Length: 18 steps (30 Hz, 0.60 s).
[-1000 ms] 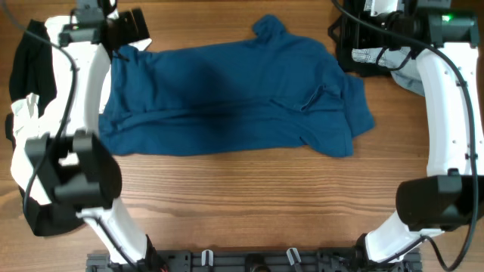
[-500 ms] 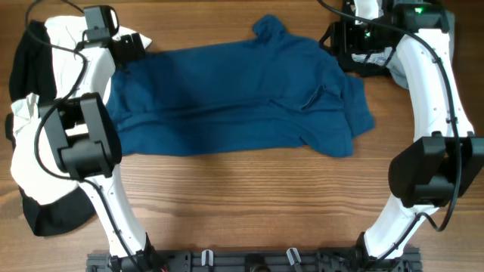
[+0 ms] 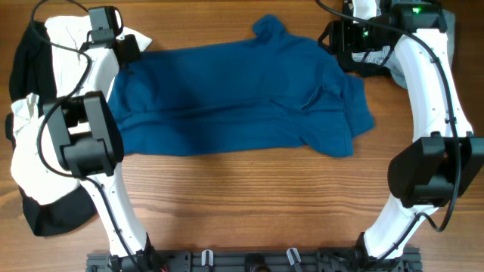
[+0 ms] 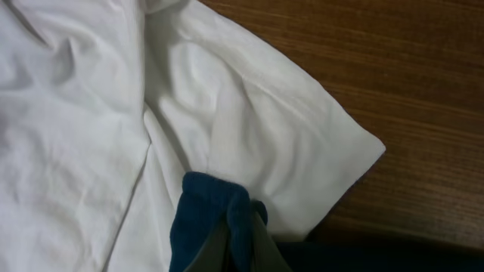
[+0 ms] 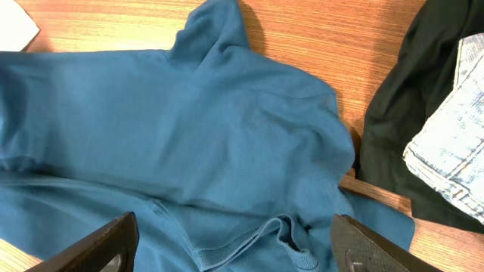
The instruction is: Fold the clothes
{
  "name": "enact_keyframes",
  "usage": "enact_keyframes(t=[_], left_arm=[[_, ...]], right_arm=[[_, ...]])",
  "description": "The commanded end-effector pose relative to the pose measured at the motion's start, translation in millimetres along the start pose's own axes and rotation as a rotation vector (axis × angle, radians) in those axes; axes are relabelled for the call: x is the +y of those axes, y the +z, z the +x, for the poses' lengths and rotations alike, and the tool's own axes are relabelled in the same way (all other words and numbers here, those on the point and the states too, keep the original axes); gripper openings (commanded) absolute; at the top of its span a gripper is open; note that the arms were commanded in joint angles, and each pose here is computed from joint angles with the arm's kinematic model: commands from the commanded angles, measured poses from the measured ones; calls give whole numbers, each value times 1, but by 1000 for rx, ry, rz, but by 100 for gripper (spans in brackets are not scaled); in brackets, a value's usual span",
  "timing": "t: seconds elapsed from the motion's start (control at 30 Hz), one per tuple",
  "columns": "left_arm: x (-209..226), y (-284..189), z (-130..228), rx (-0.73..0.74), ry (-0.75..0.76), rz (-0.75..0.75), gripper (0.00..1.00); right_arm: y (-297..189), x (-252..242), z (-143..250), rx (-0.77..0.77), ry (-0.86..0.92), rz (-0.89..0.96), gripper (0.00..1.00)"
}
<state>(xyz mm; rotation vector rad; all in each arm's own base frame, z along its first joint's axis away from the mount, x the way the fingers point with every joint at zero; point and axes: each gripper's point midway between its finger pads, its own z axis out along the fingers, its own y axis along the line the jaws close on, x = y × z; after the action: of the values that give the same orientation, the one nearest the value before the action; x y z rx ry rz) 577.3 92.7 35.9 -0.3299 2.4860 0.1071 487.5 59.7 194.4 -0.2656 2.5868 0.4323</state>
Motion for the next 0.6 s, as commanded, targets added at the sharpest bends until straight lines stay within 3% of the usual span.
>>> enact_keyframes(t=[0.0, 0.2, 0.33, 0.57], left_arm=[[-7, -54, -38, -86, 5, 20, 4], [-5, -96, -25, -4, -43, 14, 4], [-5, -100, -22, 10, -42, 14, 4], [-13, -101, -18, 25, -30, 28, 4]], right_arm=[[4, 3, -3, -5, -28, -1, 80], [10, 17, -33, -113, -109, 31, 77], [24, 22, -61, -210, -163, 75, 77], [139, 23, -74, -273, -124, 28, 76]])
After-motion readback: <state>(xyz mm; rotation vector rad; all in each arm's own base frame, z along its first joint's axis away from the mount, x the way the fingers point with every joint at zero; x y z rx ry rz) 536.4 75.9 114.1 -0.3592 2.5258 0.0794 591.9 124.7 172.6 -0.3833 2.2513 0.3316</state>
